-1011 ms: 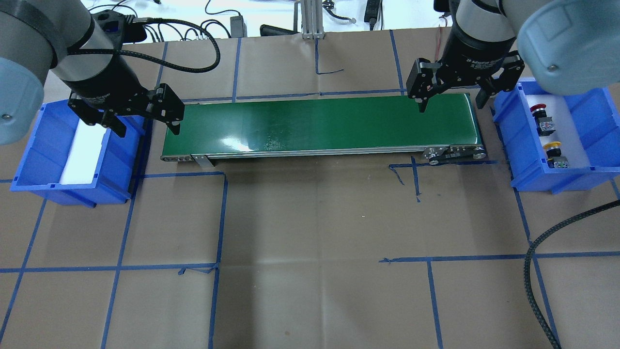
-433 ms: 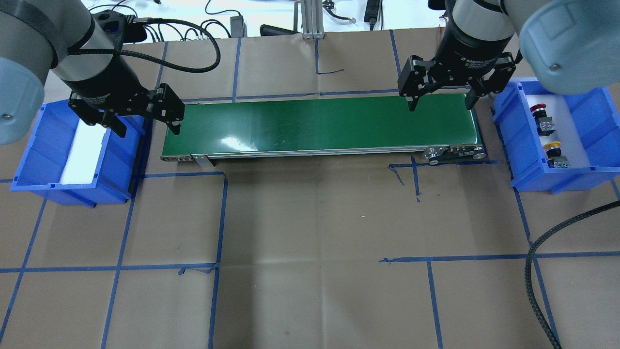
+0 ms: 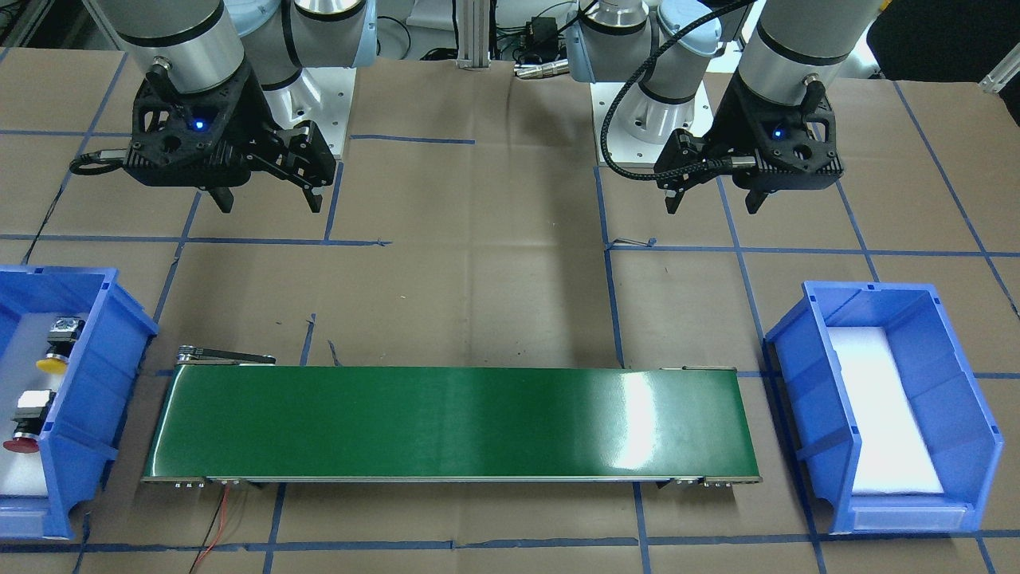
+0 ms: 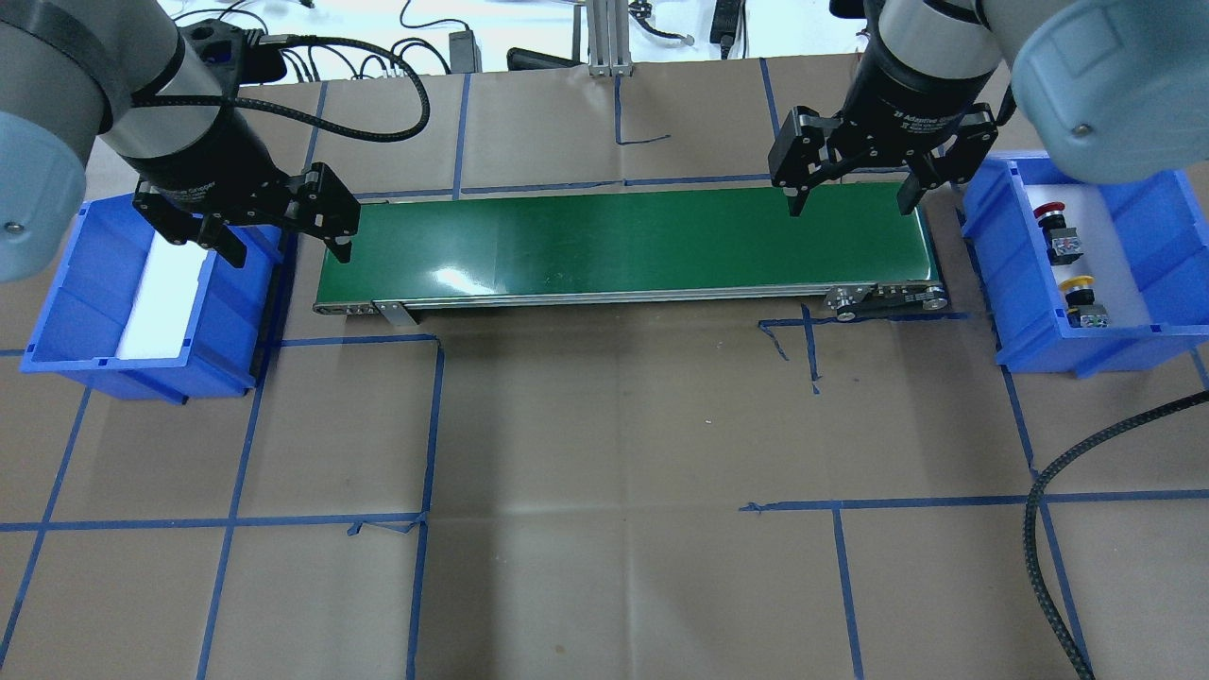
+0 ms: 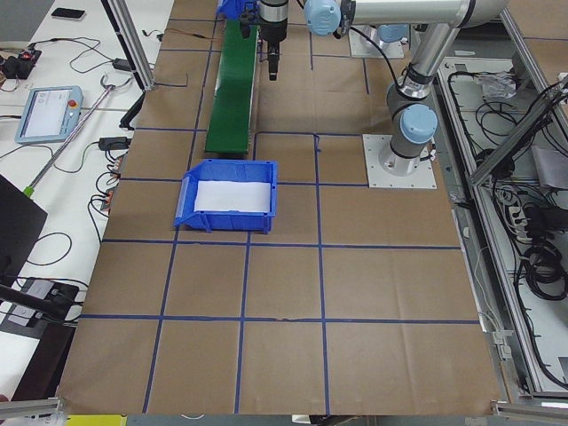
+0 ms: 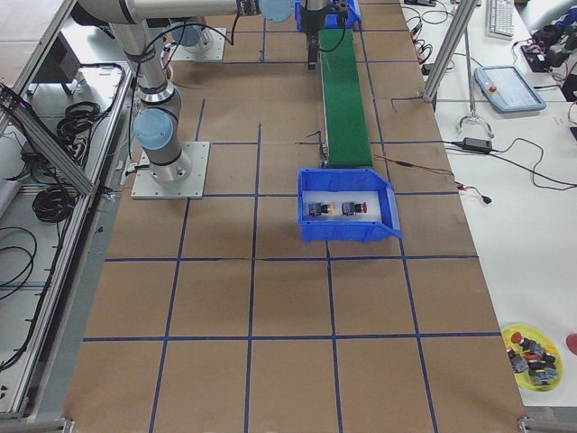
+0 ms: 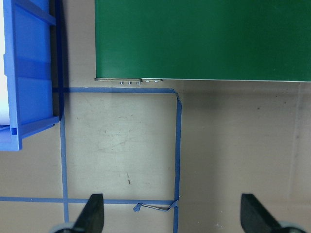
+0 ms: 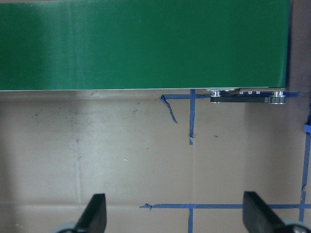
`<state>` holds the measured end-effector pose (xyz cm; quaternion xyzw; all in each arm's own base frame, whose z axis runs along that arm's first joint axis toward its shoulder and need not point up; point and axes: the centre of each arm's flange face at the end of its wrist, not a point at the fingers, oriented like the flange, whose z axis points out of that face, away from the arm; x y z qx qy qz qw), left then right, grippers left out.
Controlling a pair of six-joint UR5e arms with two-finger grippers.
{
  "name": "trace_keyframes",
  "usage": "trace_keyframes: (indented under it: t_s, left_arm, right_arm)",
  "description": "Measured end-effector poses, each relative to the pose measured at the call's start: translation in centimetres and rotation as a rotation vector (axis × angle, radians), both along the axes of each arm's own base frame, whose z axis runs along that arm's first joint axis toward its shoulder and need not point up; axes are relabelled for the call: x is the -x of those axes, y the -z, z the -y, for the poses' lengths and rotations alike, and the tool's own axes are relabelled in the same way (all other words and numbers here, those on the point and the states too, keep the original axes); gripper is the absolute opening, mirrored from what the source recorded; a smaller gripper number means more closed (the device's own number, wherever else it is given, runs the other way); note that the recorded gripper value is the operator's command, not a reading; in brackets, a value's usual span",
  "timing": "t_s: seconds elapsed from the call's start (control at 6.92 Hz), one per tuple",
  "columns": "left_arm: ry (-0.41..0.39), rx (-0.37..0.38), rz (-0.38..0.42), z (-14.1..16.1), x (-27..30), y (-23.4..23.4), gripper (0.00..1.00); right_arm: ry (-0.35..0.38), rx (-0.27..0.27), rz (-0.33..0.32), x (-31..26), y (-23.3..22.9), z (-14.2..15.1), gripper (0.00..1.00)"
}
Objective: Transport two buttons from left to right
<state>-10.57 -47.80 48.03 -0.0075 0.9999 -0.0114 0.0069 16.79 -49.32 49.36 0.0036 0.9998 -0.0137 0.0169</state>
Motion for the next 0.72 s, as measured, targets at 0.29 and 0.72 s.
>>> trace_keyframes:
  t_s: [0.29, 0.72]
  left_arm:
    - [0.000, 0.000, 0.000, 0.00, 0.00, 0.00, 1.00]
    - [0.000, -0.001, 0.000, -0.01, 0.00, 0.04, 1.00]
  right_arm:
    - [0.001, 0.001, -0.012, 0.15, -0.11, -0.03, 1.00]
    - [0.002, -0.008, -0.016, 0.18, 0.02, -0.18, 1.00]
